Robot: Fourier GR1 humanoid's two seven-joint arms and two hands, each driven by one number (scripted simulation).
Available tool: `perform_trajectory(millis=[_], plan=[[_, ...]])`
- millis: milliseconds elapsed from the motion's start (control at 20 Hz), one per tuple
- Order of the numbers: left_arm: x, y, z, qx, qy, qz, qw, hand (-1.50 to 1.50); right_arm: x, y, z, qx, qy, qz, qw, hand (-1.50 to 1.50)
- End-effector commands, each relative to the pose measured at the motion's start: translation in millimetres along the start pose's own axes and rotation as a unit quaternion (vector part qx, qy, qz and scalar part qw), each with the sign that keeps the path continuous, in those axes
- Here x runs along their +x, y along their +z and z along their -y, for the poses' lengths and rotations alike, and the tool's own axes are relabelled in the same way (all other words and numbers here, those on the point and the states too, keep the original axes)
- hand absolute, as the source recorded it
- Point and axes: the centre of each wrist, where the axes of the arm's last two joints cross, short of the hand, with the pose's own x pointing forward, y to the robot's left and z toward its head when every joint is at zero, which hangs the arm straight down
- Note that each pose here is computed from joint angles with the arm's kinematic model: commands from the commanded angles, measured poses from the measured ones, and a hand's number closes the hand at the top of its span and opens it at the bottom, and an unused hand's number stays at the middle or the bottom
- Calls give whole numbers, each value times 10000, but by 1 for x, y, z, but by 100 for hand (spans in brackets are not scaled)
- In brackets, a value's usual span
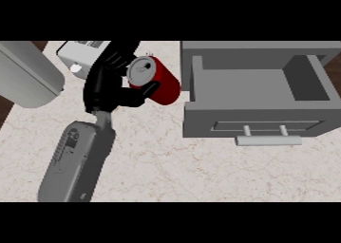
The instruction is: Pick up the can, place it into the drawer and close the drawer
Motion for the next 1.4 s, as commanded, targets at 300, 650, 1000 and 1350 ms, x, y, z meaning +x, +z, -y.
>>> perform_trajectory(millis=[300, 650, 1000, 1350], plan=[[57, -30, 52, -137, -120, 20, 9998, 150, -7, -10, 6, 8, -37, -15, 10000, -150], [46, -46, 103, -77, -336, 168, 9993, 150, -3, -24, -12, 42, -103, -28, 9999, -150], [64, -67, 132, -61, -313, 105, 9994, 150, 1, -28, -26, 84, -181, 99, 9998, -150], [64, -83, 150, -155, -401, -56, 9991, 150, -18, -17, -12, 204, -95, 108, 9997, -150]])
